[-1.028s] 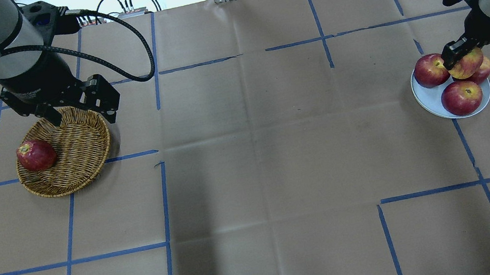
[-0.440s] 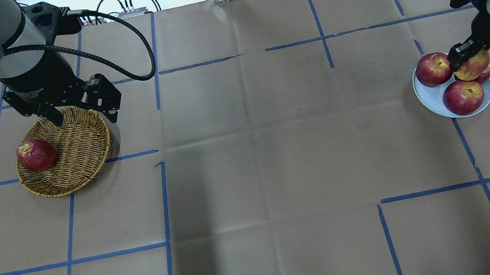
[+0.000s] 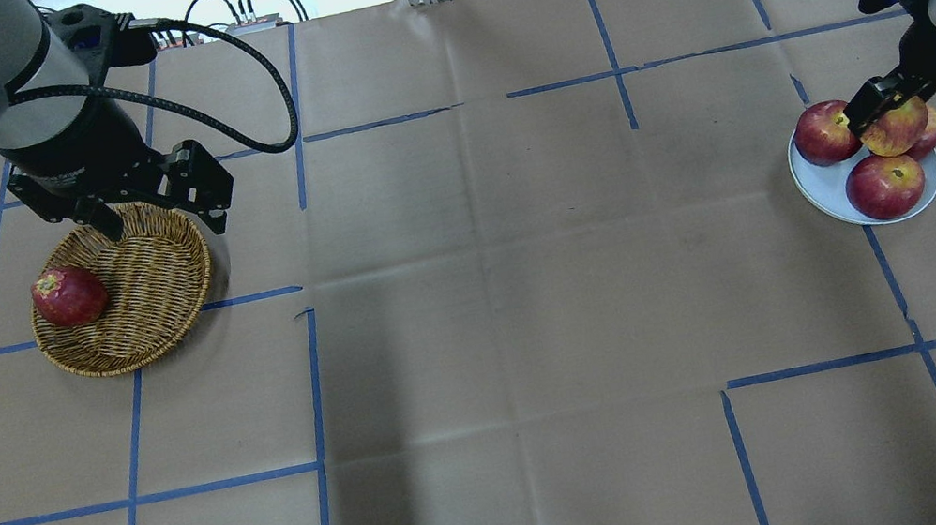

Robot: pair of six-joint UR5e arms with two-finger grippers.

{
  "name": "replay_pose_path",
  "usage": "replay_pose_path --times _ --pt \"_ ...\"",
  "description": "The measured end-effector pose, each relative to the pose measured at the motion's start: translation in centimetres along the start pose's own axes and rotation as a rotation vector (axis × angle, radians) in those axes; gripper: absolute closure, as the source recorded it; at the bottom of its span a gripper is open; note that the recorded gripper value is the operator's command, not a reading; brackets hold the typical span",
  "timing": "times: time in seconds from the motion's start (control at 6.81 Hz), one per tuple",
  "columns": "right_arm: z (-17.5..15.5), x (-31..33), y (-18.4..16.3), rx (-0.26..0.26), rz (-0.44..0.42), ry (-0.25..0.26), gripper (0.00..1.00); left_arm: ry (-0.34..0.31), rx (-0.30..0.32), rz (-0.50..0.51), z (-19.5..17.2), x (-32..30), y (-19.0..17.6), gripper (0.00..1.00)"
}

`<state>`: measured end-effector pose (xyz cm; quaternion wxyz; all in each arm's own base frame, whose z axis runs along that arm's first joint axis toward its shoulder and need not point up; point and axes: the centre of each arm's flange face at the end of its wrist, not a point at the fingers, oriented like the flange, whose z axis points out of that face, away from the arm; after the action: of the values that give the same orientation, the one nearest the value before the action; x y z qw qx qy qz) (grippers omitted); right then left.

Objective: Transfer apple from basket to plate

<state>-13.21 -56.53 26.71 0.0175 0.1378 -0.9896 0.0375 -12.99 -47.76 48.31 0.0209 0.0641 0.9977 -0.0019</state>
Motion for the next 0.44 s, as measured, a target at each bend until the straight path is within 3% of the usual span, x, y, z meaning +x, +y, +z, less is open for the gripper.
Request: replay_pose_path --times 0.44 --pt "-7.3 -2.8 -1.7 0.041 0.003 0.013 0.00 0.000 0.006 0.000 -0.3 0.0 0.2 0.01"
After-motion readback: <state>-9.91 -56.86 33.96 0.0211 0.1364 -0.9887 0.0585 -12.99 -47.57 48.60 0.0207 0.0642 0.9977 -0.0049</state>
